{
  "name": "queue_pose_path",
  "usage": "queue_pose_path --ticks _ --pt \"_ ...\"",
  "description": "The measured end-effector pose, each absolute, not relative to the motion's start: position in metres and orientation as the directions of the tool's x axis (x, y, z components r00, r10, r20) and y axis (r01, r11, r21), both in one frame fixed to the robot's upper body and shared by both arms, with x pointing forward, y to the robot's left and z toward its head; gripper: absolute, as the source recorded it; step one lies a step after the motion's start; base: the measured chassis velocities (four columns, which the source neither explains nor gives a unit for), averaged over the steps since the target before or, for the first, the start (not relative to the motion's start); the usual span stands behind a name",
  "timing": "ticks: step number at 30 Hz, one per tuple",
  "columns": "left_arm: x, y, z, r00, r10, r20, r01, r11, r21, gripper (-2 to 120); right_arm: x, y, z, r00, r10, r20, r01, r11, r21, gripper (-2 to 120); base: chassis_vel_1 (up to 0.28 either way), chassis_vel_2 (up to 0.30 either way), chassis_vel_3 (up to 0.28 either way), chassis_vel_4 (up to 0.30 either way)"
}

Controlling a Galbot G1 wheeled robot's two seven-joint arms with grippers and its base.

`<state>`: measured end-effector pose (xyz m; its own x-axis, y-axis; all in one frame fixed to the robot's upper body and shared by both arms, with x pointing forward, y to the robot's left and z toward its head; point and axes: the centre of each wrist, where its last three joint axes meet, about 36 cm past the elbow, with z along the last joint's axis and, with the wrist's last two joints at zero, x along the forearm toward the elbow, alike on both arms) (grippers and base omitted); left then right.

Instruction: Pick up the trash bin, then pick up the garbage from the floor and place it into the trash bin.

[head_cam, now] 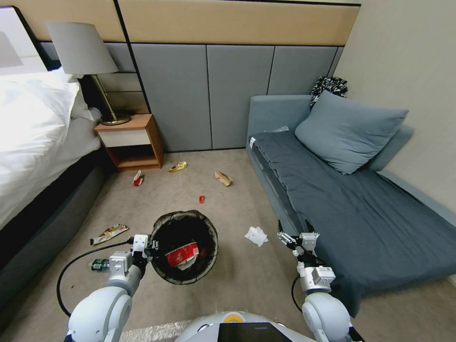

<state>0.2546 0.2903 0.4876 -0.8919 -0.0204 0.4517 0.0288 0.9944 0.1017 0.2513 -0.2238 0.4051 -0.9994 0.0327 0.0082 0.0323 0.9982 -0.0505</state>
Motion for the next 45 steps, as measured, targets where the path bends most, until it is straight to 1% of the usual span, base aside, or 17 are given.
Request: queue_pose_path --ticks 17,22,29,31,37,45 --pt "0.255 0.291 0.489 -0.893 -0.017 0.45 0.033 0.994 0.102 1 0.254 -0.221 0.405 -1.0 0.026 0.015 0.025 0.998 -0.049 100 -0.089 0.091 0.083 -0.08" --pt "0.254 0.291 0.49 -0.894 -0.015 0.448 0.034 0.994 0.101 1 0.261 -0.225 0.409 -0.998 0.003 0.066 -0.001 0.998 -0.065 100 0.0 0.0 0.0 0.0" --pt "0.253 0.29 0.492 -0.894 -0.012 0.447 0.037 0.994 0.101 1 0.273 -0.24 0.406 -0.978 -0.082 0.193 -0.101 0.991 -0.087 100 0.0 0.0 0.0 0.0" --pt "0.252 0.29 0.493 -0.895 -0.011 0.447 0.039 0.994 0.101 1 0.276 -0.241 0.402 -0.974 -0.093 0.206 -0.112 0.99 -0.083 100 0.0 0.0 0.0 0.0" --pt "0.251 0.289 0.495 -0.895 -0.005 0.445 0.045 0.994 0.102 1 0.288 -0.242 0.396 -0.949 -0.141 0.28 -0.152 0.988 -0.017 100 0.0 0.0 0.0 0.0" --pt "0.252 0.289 0.496 -0.895 0.002 0.447 0.053 0.993 0.103 1 0.312 -0.256 0.386 -0.902 -0.204 0.381 -0.203 0.978 0.044 100 0.0 0.0 0.0 0.0"
